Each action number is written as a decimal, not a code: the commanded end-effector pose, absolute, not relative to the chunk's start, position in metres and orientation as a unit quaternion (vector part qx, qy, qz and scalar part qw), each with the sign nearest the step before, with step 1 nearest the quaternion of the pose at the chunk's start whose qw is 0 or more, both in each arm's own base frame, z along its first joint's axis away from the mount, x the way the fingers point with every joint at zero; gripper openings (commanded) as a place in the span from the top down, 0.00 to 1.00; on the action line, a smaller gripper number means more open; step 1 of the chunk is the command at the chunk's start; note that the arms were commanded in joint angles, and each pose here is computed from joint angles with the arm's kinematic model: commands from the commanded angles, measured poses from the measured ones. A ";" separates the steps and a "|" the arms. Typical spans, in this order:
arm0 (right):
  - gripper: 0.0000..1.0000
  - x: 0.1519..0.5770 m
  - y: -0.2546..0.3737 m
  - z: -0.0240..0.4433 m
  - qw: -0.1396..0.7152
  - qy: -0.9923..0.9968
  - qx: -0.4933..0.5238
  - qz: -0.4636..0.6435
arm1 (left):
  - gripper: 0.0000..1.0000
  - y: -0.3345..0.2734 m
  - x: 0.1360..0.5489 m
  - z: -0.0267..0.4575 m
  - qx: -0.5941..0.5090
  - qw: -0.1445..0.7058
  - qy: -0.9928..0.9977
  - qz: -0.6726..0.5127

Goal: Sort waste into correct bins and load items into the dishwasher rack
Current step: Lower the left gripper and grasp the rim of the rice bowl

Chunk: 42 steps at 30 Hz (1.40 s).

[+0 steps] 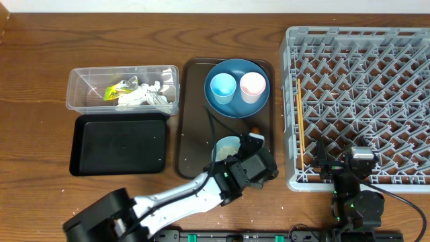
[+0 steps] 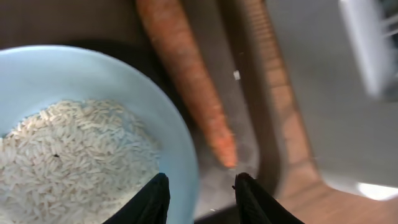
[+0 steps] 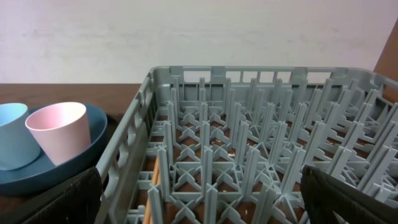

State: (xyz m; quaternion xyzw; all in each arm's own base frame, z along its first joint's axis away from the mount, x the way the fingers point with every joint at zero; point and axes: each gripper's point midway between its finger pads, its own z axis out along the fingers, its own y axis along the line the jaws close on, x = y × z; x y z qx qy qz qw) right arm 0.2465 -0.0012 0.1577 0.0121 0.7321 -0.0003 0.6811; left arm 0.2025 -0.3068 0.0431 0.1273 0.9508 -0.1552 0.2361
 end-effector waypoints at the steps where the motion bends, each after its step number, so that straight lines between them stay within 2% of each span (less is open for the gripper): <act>1: 0.01 0.246 -0.002 0.157 0.681 0.732 0.019 0.002 | 0.62 -0.307 0.214 0.044 0.133 0.261 0.947 -0.131; 6: 0.01 0.246 -0.002 0.157 0.681 0.732 0.019 0.002 | 0.65 -0.305 0.216 0.043 0.131 0.267 0.947 -0.124; 10: 0.01 0.246 -0.002 0.157 0.681 0.732 0.019 0.002 | 0.73 -0.304 0.216 0.042 0.131 0.266 0.947 -0.123; 17: 0.01 0.246 -0.002 0.157 0.681 0.732 0.019 0.002 | 0.73 -0.299 0.213 0.037 0.140 0.262 0.948 -0.114; 23: 0.01 0.246 -0.002 0.157 0.681 0.732 0.019 0.002 | 0.73 -0.275 0.226 0.038 0.139 0.298 0.943 -0.044; 29: 0.01 0.246 -0.002 0.157 0.681 0.732 0.019 0.002 | 0.73 -0.262 0.223 0.034 0.147 0.290 0.945 -0.013; 31: 0.01 0.246 -0.002 0.157 0.681 0.732 0.019 0.002 | 0.71 -0.262 0.223 0.034 0.156 0.291 0.944 -0.011; 34: 0.01 0.246 -0.002 0.157 0.681 0.732 0.019 0.002 | 0.56 -0.259 0.227 0.037 0.152 0.302 0.941 -0.001; 42: 0.01 0.246 -0.002 0.157 0.681 0.732 0.019 0.002 | 0.57 -0.258 0.228 0.037 0.149 0.305 0.941 0.001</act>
